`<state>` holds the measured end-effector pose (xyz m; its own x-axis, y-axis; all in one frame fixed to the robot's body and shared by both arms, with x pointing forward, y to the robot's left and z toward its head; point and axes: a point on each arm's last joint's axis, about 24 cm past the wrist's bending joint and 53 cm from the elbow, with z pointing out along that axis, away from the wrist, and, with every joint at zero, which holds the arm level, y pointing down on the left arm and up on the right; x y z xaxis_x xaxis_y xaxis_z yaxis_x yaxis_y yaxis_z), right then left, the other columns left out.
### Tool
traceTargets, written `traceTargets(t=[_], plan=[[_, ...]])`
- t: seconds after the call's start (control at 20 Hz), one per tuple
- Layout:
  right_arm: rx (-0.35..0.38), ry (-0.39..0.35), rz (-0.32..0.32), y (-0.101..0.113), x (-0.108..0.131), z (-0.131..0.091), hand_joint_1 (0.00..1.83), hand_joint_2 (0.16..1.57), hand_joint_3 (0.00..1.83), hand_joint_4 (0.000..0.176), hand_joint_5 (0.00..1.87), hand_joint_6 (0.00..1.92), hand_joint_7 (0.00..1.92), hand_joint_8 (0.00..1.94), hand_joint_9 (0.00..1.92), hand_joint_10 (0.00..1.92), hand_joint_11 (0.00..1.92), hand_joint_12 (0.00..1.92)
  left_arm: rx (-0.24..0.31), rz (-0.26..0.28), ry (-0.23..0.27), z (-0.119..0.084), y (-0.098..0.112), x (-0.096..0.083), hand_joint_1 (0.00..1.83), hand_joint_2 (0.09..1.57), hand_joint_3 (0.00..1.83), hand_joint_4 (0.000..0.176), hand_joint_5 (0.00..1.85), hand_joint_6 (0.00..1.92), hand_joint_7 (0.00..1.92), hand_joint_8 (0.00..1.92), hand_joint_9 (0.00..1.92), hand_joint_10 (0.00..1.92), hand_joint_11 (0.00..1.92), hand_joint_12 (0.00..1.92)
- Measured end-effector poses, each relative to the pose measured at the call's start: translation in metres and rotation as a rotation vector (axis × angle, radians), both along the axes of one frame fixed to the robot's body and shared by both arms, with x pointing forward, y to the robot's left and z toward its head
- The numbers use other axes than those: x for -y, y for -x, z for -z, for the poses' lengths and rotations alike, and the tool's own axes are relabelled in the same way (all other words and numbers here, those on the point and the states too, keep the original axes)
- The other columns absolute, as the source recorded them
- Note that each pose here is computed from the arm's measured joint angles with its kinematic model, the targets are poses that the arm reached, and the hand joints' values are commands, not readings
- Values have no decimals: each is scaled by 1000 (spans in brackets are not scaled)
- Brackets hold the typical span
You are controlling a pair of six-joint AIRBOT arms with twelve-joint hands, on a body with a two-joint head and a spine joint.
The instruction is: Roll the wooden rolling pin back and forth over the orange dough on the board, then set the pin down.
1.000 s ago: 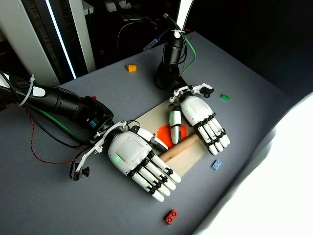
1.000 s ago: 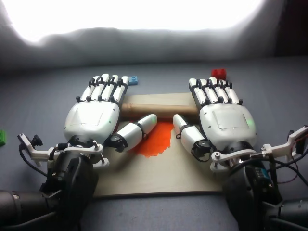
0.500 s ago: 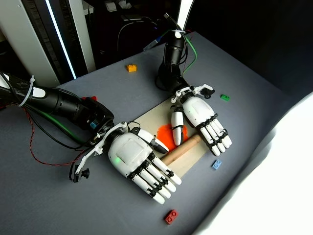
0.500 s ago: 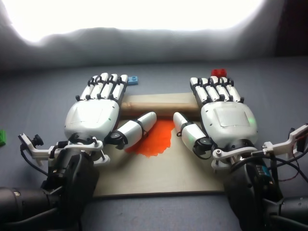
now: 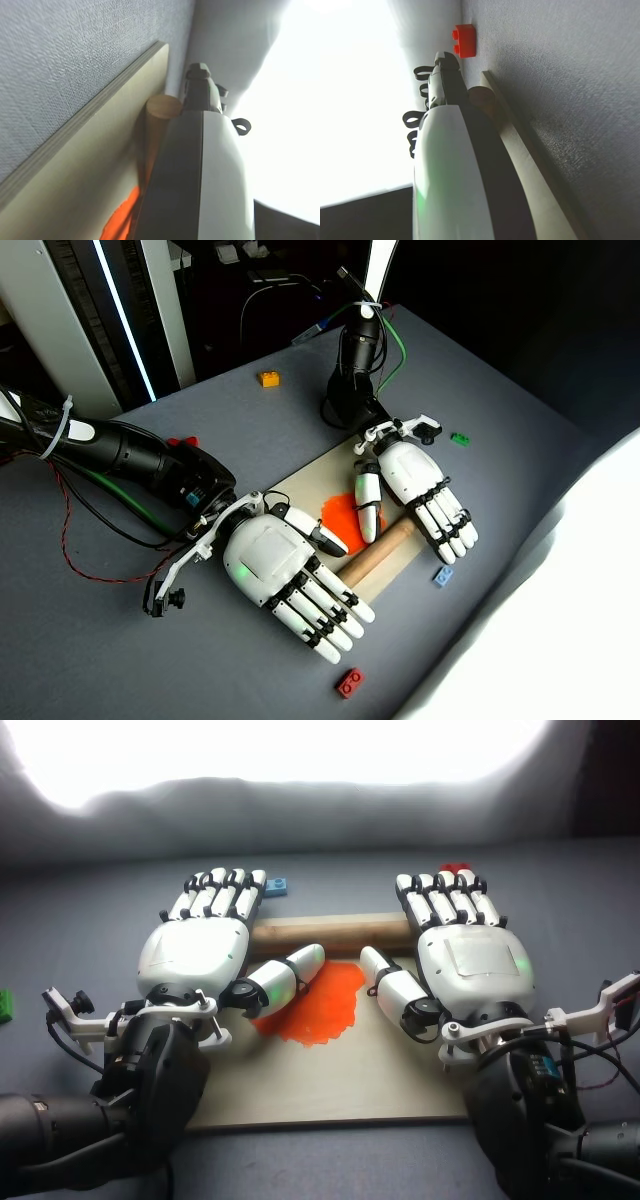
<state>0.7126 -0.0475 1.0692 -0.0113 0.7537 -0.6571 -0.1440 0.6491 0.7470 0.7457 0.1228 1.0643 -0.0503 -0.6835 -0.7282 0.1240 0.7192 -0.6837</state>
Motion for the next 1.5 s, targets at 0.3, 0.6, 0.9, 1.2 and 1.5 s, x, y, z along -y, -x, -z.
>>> traceTargets(t=[0.3, 0.6, 0.9, 1.2, 1.5], plan=[[-1, -7, -6, -2, 0, 0, 0, 1349, 2, 0, 130, 1, 114, 0, 76, 1, 0, 295, -10, -10, 9, 0, -3, 0, 0, 1266, 7, 0, 0, 0, 0, 0, 0, 0, 0, 0], [-3, -14, -16, -5, -1, 0, 0, 1344, 0, 0, 127, 0, 109, 1, 62, 3, 0, 307, -21, -16, 22, 0, -9, 0, 0, 1265, 6, 0, 0, 0, 0, 0, 0, 0, 0, 0], [-4, -22, -19, -6, -1, 0, 0, 1341, 0, 0, 134, 4, 127, 3, 85, 7, 0, 208, -24, -22, 37, -2, -12, 1, 0, 1255, 0, 0, 0, 0, 0, 0, 0, 0, 0, 0], [-2, -21, -21, -7, 0, 0, 0, 1342, 0, 0, 134, 2, 131, 3, 86, 5, 0, 163, -24, -19, 47, -2, -12, 2, 0, 1255, 1, 0, 0, 0, 0, 0, 0, 0, 0, 0], [-2, -20, -24, -8, 0, -1, 0, 1336, 0, 0, 114, 1, 115, 2, 91, 3, 0, 261, -38, -1, 58, -3, -8, 5, 0, 1258, 2, 0, 0, 0, 0, 0, 0, 0, 0, 0]])
